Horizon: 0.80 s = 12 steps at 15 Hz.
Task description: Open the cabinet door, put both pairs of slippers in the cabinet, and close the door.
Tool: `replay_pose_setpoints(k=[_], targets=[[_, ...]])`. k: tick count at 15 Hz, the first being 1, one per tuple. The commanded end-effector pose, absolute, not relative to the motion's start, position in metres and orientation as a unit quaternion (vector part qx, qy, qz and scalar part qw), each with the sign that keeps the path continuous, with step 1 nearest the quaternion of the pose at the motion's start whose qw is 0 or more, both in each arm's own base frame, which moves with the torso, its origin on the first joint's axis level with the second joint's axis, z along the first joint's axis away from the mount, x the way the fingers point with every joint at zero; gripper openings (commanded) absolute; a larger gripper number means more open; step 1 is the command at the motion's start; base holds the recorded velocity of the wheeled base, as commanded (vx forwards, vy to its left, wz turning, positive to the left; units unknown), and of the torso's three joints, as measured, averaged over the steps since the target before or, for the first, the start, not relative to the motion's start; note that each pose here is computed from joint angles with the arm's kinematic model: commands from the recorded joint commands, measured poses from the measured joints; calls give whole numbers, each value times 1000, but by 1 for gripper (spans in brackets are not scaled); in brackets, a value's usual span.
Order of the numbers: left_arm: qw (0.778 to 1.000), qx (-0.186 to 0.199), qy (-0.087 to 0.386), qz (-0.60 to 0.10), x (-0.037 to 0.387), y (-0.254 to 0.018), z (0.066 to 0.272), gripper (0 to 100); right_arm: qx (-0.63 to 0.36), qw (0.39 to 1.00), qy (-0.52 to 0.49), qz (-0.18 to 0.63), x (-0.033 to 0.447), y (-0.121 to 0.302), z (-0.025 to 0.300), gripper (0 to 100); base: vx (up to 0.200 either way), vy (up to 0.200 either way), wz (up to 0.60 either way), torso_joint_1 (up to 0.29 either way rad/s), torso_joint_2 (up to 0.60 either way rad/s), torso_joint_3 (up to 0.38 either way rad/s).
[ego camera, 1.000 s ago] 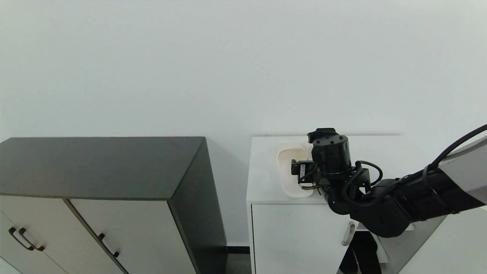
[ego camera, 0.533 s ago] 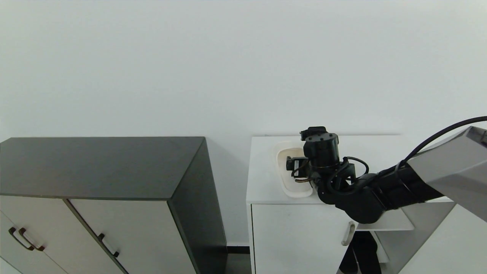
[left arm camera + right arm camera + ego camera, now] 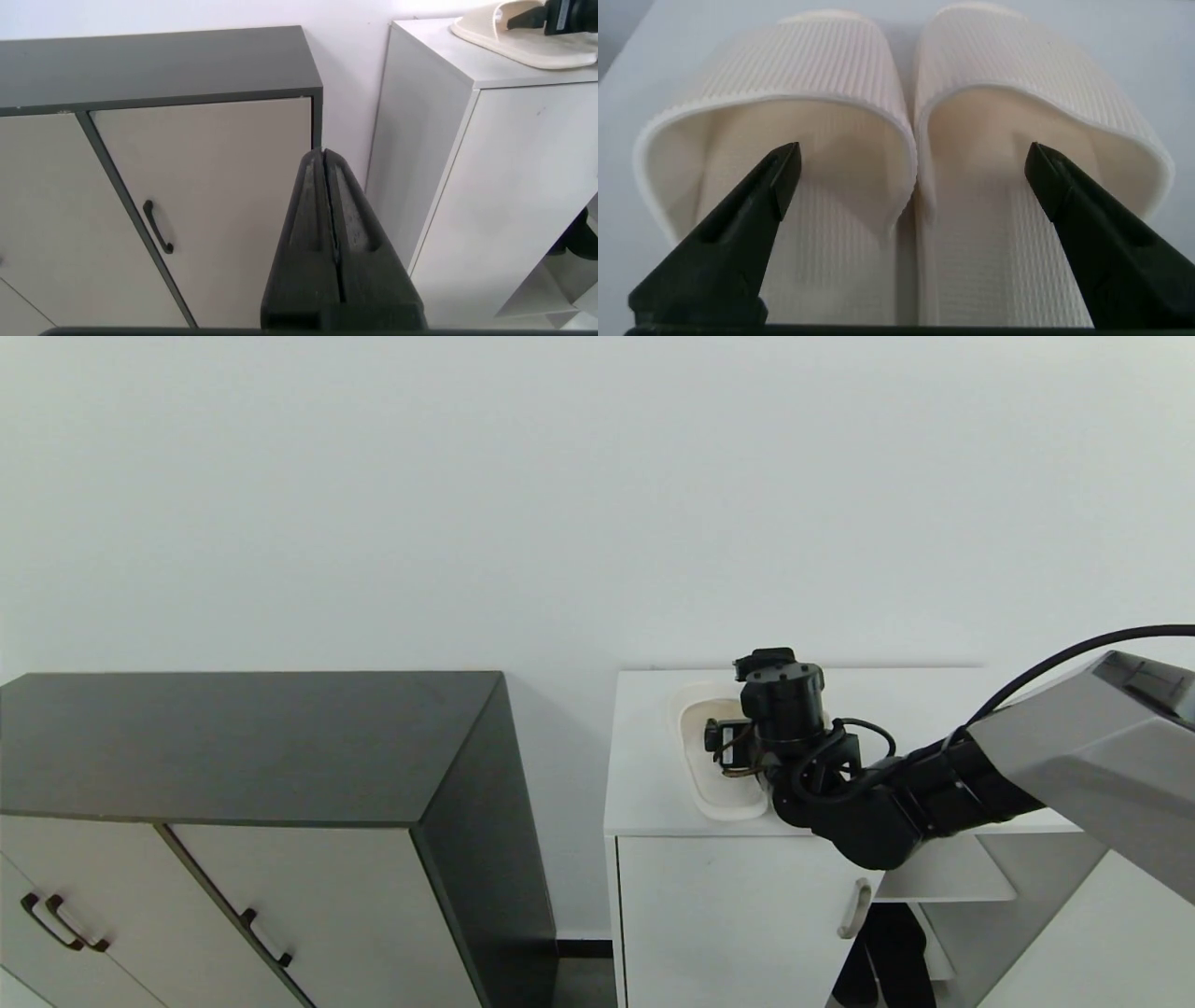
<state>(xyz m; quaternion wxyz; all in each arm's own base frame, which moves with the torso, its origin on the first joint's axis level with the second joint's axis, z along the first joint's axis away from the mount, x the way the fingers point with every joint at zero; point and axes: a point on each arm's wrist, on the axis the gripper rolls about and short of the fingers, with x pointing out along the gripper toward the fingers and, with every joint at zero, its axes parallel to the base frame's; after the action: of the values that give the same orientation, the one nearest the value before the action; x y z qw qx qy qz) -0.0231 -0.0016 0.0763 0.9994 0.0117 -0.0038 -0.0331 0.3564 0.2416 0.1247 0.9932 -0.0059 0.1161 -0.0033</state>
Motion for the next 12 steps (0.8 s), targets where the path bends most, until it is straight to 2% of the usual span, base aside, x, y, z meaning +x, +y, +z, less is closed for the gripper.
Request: replay_pose_setpoints(k=[1,2,8,12], targets=[[999,12,-3,-33,-23,-2,76,0,-7,993,116,-4,359,243,122,100,0,0,0,0,0,0],[999,12,-3,-33,-23,-2,76,0,-6,993,116,-4,360,243,122,0,0,0,0,0,0,0],[999,12,-3,-33,-23,-2,76,0,-4,994,112,0,360,247,124,0,0,0,0,0,0,0],[999,12,-3,-33,-23,-2,76,0,4,995,99,16,341,247,146,0,0,0,0,0,0,0]])
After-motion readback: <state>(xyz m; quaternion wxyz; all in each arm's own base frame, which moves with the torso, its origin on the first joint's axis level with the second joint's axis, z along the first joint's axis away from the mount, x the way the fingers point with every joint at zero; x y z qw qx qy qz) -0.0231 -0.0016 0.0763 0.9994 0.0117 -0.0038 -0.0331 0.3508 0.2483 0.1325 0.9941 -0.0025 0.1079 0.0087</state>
